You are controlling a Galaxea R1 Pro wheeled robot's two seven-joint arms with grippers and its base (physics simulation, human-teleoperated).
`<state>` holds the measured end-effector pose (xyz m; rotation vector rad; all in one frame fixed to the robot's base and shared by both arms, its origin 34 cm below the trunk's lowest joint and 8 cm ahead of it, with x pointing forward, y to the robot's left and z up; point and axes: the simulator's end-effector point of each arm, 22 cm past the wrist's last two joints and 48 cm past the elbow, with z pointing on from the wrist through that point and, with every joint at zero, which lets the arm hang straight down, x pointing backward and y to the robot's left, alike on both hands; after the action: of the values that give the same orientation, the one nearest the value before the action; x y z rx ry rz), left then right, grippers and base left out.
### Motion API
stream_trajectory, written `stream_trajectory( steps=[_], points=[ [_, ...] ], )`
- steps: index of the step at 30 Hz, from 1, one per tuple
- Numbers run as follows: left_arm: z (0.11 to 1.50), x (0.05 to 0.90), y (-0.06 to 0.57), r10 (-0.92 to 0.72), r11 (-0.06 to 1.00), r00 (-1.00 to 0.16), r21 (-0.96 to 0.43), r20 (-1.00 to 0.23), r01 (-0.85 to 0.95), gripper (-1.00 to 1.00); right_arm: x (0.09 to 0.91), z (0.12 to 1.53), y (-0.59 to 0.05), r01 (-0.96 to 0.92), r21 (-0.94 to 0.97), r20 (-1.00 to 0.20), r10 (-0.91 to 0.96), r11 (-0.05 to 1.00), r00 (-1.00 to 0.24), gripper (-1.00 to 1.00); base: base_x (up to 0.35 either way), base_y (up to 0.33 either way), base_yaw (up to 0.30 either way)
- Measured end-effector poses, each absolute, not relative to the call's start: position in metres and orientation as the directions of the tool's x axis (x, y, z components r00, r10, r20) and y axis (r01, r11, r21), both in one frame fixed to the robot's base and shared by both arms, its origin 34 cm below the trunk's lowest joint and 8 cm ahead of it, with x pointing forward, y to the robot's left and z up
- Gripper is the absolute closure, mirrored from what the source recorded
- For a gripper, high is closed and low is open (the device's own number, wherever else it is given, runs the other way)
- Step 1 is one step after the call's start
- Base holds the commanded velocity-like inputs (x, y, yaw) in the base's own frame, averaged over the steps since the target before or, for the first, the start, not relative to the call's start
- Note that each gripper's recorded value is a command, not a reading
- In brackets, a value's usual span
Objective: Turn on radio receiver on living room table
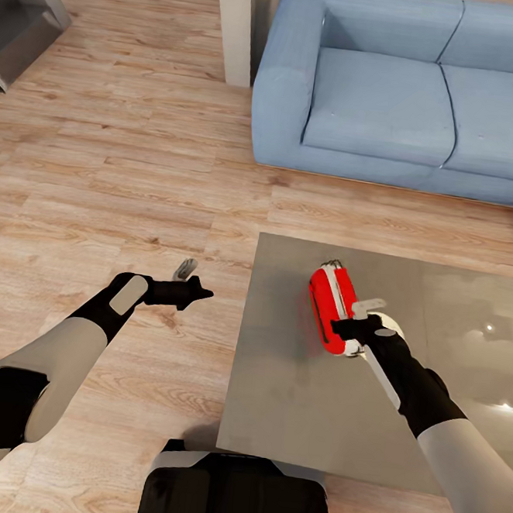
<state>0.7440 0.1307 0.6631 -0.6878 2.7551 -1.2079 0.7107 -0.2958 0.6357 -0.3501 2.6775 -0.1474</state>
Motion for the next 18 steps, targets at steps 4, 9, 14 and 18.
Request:
stream_trajectory(
  steps=[4, 9, 14, 18],
  points=[
    [0.663, 0.744, 0.131, -0.419, 0.595, -0.899, -0.711, 0.125, -0.376, 1.00, 0.711, 0.636, -0.296, -0.221, -0.158, -0.406, -0.267, 0.962, -0.874, -1.00, 0.000, 0.000, 0.000],
    [0.663, 0.744, 0.131, -0.419, 0.595, -0.899, -0.711, 0.125, -0.376, 1.00, 0.710, 0.636, -0.297, -0.222, -0.158, -0.404, -0.269, 0.962, -0.874, -1.00, 0.000, 0.000, 0.000],
    [0.663, 0.744, 0.130, -0.418, 0.595, -0.900, -0.711, 0.124, -0.374, 1.00, 0.720, 0.645, -0.293, -0.228, -0.154, -0.431, -0.273, 0.961, -0.860, -1.00, 0.000, 0.000, 0.000],
    [0.669, 0.750, 0.129, -0.415, 0.595, -0.904, -0.720, 0.106, -0.358, 1.00, 0.736, 0.664, -0.285, -0.237, -0.151, -0.474, -0.281, 0.960, -0.834, -1.00, 0.000, 0.000, 0.000]
  ],
)
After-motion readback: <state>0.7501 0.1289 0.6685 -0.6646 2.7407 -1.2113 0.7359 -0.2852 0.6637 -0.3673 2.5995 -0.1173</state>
